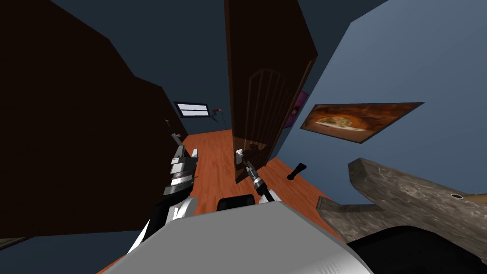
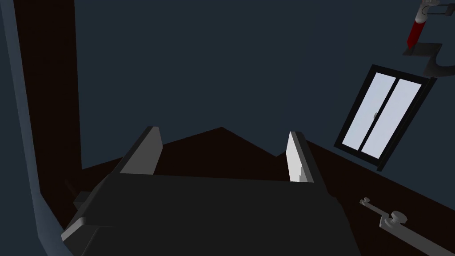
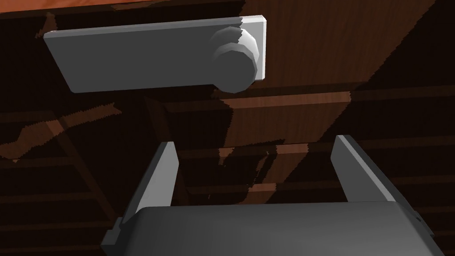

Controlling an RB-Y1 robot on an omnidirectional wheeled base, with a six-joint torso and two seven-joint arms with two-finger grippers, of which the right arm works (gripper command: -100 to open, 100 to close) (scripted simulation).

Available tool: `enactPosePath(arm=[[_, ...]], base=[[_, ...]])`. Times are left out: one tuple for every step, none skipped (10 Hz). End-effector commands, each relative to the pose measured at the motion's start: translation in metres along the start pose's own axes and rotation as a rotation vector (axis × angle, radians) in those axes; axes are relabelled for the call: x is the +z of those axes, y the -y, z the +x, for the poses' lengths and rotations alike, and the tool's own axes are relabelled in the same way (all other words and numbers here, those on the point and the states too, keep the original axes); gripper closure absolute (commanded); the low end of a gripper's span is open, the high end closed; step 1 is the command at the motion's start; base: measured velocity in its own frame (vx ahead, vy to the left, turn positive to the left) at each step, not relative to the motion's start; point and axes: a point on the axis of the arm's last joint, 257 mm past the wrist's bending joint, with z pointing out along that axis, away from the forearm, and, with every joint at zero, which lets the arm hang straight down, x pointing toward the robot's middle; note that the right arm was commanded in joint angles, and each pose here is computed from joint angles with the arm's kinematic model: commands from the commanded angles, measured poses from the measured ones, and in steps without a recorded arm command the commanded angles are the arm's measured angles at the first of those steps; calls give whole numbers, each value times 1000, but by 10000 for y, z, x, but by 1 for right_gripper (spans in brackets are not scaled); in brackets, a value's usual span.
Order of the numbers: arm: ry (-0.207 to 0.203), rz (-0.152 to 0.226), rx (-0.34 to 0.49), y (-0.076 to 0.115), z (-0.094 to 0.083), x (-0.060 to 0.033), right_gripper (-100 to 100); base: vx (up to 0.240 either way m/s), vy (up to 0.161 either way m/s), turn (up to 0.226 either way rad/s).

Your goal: Push the door open

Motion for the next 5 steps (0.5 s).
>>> enactPosePath(arm=[[5, 1, 1, 11, -19, 36, -100], [9, 1, 2, 23, -36, 68, -100], [14, 2, 4, 35, -53, 102, -100], [17, 2, 4, 41, -62, 119, -100], [21, 3, 6, 53, -77, 151, -100]], base=[[162, 40, 43], [167, 76, 41], [157, 79, 44], [175, 66, 27], [186, 80, 38]])
